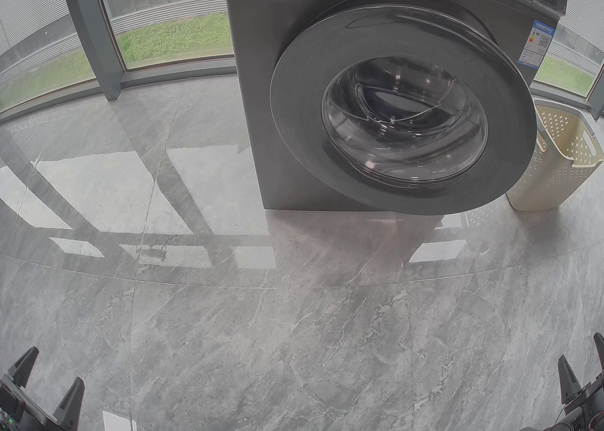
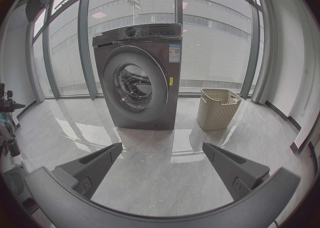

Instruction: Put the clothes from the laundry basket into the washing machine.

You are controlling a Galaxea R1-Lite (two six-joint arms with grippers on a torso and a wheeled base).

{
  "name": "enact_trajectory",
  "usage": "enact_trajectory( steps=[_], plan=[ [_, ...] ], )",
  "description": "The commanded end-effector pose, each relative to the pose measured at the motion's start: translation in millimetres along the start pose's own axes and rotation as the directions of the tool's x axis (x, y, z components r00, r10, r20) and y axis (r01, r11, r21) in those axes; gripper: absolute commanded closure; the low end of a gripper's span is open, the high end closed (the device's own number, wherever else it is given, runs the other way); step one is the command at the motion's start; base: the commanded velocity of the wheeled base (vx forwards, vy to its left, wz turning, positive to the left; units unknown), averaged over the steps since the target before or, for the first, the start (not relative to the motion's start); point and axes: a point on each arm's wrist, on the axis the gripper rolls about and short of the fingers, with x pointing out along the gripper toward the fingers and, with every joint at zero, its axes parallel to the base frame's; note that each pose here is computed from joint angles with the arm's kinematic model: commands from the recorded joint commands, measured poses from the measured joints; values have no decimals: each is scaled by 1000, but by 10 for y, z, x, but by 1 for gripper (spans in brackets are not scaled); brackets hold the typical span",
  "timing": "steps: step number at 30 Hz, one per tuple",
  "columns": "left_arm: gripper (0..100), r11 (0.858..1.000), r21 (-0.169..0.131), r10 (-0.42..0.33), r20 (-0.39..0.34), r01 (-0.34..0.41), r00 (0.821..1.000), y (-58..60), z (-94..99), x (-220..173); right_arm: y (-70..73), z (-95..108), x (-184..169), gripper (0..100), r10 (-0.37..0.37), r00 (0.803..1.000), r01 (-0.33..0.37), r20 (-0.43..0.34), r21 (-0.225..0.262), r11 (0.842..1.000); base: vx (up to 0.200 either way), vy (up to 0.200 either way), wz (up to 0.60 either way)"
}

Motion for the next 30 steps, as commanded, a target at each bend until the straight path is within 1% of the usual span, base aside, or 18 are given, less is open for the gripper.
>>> enact_trajectory(
  steps=[1,7,8,9,10,11,12,13,15,17,20,25,30],
  plan=[
    [0,995,-27,97,-27,-98,995,-4,-166,15,1,-48,0,0,0,1000,0,0,0,1000,0,0,0],
    [0,992,-32,120,-26,-121,992,-5,-166,14,1,-48,0,0,0,1000,0,0,0,1000,0,0,0],
    [0,982,-32,185,-16,-185,983,-17,-170,6,1,-48,0,0,0,1000,0,0,0,1000,0,0,0],
    [0,970,-25,241,-7,-242,970,-28,-174,-1,1,-48,0,0,0,1000,0,0,0,1000,0,0,0],
    [0,962,-28,271,5,-270,963,-36,-172,-6,1,-48,0,0,-2,1000,2,0,0,1000,0,0,0],
    [0,962,-28,271,5,-270,963,-36,-172,-6,1,-48,0,0,-2,1000,2,0,0,1000,0,0,0],
    [0,970,-23,243,2,-242,970,-31,-172,-5,1,-48,0,0,0,1000,0,0,0,1000,0,0,0],
    [0,976,-9,219,0,-219,976,-33,-191,-15,1,-48,0,0,0,1000,0,0,0,1000,0,0,0],
    [0,989,30,141,26,-142,990,-44,-211,-44,1,-48,0,0,0,1000,0,0,0,1000,0,0,0],
    [0,993,52,101,27,-103,995,-54,-217,-47,1,-48,0,0,0,1000,0,0,0,1000,0,0,0],
    [0,993,55,107,25,-109,994,-53,-217,-46,1,-48,0,0,0,1000,0,0,0,1000,0,0,0],
    [0,993,49,109,34,-110,993,-53,-219,-53,1,-48,0,0,0,1000,0,0,0,1000,0,0,0],
    [0,993,51,109,34,-110,993,-53,-219,-53,1,-48,0,0,0,1000,0,0,0,1000,0,0,0]
  ],
)
